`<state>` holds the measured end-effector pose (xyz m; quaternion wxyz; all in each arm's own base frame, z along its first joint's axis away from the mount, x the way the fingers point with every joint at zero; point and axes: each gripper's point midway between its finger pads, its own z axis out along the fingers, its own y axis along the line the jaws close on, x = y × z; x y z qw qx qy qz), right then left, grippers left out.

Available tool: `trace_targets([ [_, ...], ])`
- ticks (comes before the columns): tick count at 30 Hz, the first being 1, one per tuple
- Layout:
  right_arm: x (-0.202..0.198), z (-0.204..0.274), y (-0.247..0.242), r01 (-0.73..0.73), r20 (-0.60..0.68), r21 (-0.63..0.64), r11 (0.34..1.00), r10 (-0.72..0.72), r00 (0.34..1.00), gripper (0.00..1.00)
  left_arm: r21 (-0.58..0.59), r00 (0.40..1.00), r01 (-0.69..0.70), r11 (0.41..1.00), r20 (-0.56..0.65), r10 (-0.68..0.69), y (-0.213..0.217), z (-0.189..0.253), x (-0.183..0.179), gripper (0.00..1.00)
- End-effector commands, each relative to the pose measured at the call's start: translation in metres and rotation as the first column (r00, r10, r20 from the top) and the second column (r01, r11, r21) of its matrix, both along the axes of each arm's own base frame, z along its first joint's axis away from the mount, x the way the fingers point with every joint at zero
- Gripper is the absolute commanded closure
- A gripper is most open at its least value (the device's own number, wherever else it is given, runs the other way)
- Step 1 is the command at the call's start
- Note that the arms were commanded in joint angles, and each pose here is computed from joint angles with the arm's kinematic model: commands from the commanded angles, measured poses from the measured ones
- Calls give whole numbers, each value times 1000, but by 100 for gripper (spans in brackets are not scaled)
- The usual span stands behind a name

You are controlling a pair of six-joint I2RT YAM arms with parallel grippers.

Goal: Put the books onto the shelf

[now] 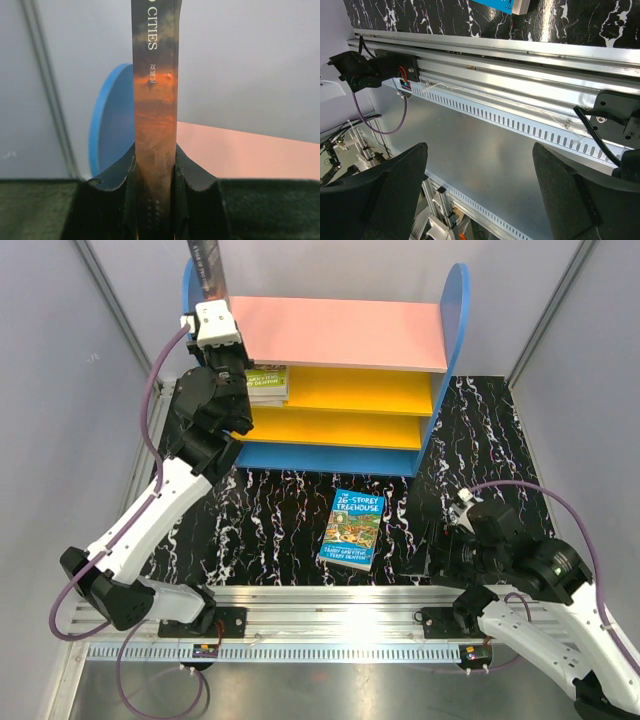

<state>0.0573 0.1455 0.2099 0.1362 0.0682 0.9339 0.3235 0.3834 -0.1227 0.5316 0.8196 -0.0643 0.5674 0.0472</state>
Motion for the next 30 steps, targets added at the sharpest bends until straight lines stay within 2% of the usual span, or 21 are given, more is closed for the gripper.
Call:
trace_targets([
  [1,-8,1,-11,-18,43,-21,1000,19,999,8,-233,966,-34,972,242,91,46,55,-30,100],
  [6,-8,-13,-11,-54,15,-63,997,55,998,11,-243,970,-41,969,224,97,55,30,-13,100],
  [10,10,-12,-2,-50,28,-80,996,53,998,11,-282,968,-60,957,217,125,79,3,7,100],
  [14,23,-19,14,-85,-23,-91,992,83,996,15,-289,965,-79,954,216,146,93,-11,16,100],
  [20,44,-25,31,-72,-46,-100,992,67,997,15,-272,976,-92,958,168,141,95,-44,28,100],
  [26,59,-24,37,-56,-48,-125,991,51,998,15,-304,989,-78,949,99,113,90,-85,35,100],
  [30,64,-26,42,-52,-55,-123,991,45,997,15,-282,995,-53,958,68,75,80,-91,46,100],
])
